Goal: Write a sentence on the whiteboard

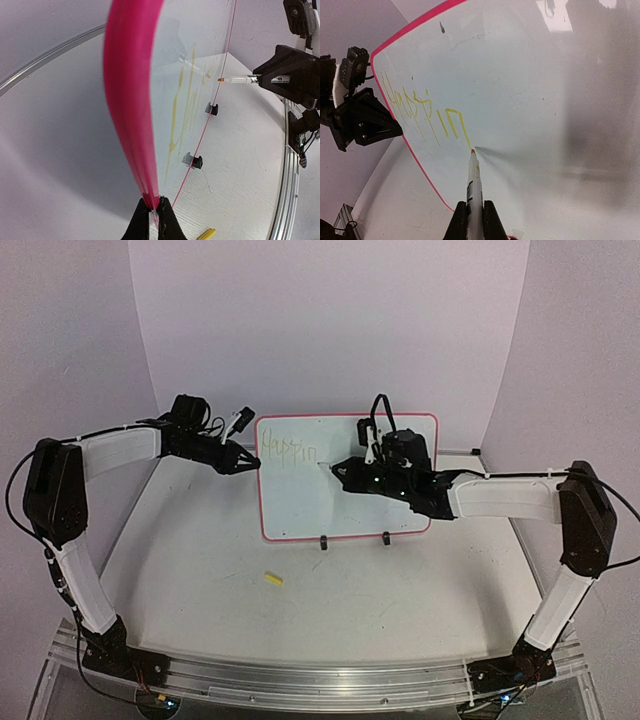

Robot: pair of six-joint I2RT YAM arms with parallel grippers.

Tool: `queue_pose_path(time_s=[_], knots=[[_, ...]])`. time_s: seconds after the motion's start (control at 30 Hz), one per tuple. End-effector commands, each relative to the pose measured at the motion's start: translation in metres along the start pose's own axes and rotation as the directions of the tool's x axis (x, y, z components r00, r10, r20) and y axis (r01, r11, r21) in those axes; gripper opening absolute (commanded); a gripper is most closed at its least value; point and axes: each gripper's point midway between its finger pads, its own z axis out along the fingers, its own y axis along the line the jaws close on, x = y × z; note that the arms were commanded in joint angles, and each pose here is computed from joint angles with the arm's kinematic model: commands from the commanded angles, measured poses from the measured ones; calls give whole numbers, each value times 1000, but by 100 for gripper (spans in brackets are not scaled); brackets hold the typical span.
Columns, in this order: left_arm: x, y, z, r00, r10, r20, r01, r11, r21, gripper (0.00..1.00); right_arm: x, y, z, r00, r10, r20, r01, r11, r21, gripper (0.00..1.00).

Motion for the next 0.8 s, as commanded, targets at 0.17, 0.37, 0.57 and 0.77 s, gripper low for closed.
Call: queue_pose_path(time_s=[0.17,0.37,0.57,0.77], knots=[[-13,-11,-9,996,90,23,-89,996,-30,0,-50,25,-19,990,-19,140,28,998,-61,0],[-14,-12,-10,995,95,24,-94,995,-34,0,-51,24,-10,990,-11,137,19,998,-56,0],[-15,-13,-11,995,95,24,-94,995,-34,0,-43,11,-3,992,1,122,-1,1000,-4,0],[-14,-13,-9,995,93,22,-92,995,-33,0,-38,2,1,994,8,109,-12,999,32,0]])
